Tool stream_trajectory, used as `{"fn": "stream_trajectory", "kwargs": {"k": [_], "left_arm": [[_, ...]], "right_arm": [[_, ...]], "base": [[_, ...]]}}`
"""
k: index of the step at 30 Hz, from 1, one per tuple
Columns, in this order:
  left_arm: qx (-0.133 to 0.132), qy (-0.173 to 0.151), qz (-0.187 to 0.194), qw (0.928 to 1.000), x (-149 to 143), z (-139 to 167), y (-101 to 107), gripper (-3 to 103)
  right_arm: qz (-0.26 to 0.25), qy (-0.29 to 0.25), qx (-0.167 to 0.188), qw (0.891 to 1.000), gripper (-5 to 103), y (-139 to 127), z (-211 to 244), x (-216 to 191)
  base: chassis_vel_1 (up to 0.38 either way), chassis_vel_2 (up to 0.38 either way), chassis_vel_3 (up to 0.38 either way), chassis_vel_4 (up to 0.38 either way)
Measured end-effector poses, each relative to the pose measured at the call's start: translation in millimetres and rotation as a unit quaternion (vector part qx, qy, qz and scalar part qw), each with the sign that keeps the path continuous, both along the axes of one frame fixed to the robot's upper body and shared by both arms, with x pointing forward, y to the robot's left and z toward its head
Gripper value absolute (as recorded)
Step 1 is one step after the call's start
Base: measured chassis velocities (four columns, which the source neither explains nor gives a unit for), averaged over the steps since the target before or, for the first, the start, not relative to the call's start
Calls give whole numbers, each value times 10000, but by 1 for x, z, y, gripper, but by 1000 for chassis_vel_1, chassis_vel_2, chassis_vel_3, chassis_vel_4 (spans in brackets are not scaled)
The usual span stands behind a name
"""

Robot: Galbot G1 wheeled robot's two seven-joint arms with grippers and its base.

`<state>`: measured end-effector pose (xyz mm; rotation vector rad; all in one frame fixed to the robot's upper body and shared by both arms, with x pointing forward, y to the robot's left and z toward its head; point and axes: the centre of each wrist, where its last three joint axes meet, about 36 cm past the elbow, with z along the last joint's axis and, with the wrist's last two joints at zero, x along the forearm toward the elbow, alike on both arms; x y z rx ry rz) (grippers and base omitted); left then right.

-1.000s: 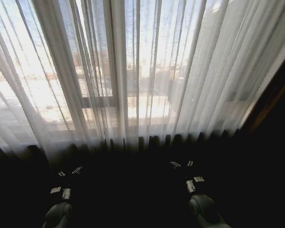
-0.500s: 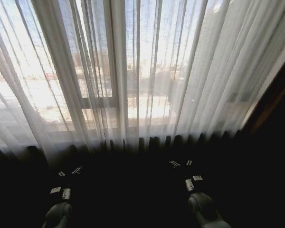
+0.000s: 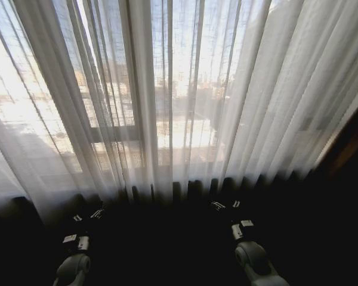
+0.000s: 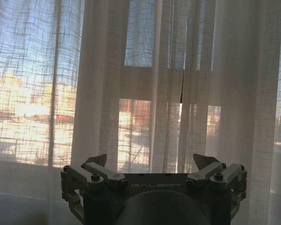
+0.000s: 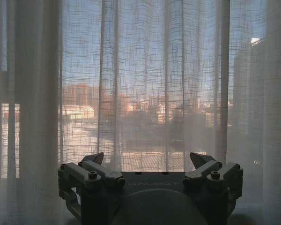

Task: Open the curtains by pulling them apart, changing their state from closed to fully open.

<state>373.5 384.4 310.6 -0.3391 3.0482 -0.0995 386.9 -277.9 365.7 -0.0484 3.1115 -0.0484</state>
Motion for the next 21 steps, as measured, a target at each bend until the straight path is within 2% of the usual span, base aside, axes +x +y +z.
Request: {"fn": "stream_trajectory", "kwargs": {"k": [4, 9, 17, 21], "left_arm": [[0, 0, 0, 10000, 0, 0, 0, 100], [0, 1, 0, 10000, 0, 0, 0, 100], [0, 1, 1, 10000, 0, 0, 0, 100], [0, 1, 1, 10000, 0, 0, 0, 100]], "right_arm": [[-7, -17, -21, 10000, 100, -1, -1, 2], [113, -49, -141, 9998, 100, -1, -1, 2], [163, -10, -119, 9998, 100, 6, -5, 4], [187, -12, -110, 9998, 100, 8, -7, 5]], "base": [[-190, 142, 143, -150], [-13, 14, -2, -3], [-21, 16, 16, -26], [-142, 140, 156, -129]]}}
